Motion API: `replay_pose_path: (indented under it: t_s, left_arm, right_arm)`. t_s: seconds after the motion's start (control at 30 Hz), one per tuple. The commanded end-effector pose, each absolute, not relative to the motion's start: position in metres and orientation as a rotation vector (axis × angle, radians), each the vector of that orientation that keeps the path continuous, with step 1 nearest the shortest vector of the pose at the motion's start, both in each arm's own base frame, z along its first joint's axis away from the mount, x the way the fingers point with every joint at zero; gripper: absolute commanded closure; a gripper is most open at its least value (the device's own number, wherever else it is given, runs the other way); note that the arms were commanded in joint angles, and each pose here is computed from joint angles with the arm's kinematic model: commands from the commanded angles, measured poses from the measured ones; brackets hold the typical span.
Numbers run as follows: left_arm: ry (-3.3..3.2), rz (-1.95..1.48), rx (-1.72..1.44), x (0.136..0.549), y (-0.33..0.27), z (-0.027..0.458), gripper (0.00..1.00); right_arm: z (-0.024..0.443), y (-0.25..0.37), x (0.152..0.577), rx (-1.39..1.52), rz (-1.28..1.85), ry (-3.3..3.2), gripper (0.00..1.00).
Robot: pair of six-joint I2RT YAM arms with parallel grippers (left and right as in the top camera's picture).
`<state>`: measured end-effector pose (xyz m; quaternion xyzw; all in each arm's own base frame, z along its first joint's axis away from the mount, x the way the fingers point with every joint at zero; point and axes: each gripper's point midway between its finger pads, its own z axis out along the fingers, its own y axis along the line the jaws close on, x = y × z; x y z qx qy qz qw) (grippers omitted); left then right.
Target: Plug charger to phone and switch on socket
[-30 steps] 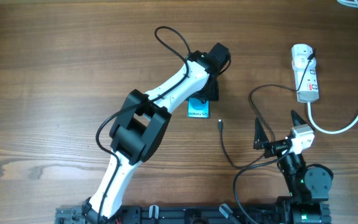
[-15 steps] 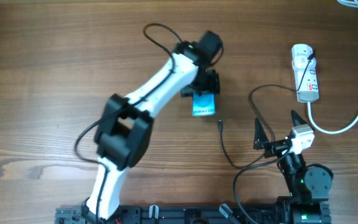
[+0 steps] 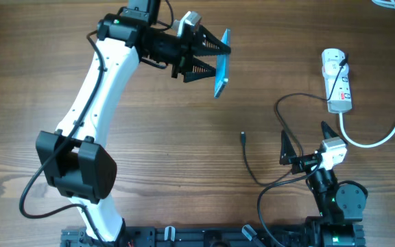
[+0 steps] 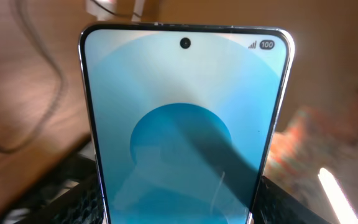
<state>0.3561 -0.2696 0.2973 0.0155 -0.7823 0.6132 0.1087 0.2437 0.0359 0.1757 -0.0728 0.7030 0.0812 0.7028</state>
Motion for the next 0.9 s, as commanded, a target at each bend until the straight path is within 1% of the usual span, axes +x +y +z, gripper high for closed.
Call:
replay_pose_path:
  t_s: [0.0, 0.17, 0.3, 0.6, 0.87]
  left_arm:
    - [-2.058, 2.002, -0.058, 0.340, -0.254, 0.350, 0.31]
    - [-1.986, 1.934, 0.141, 0.349, -0.240, 0.353, 0.32]
    - [-1.965, 1.915, 0.238, 0.357, -0.228, 0.352, 0.32]
    - [-1.928, 1.871, 0.375, 0.365, -0.215, 0.351, 0.32]
    - [-2.021, 1.783, 0.505, 0.374, -0.215, 0.332, 0.32]
  right_arm:
    - [0.177, 0.039, 0.243, -0.181, 0.184, 1.556, 0.00]
    - [0.177, 0.039, 0.243, -0.181, 0.183, 1.556, 0.00]
    - [0.177, 0.039, 0.243, -0.181, 0.183, 1.556, 0.00]
    - [0.177, 0.039, 0.243, -0.181, 0.183, 1.556, 0.00]
    - [0.177, 0.039, 0.243, -0.181, 0.183, 1.556, 0.00]
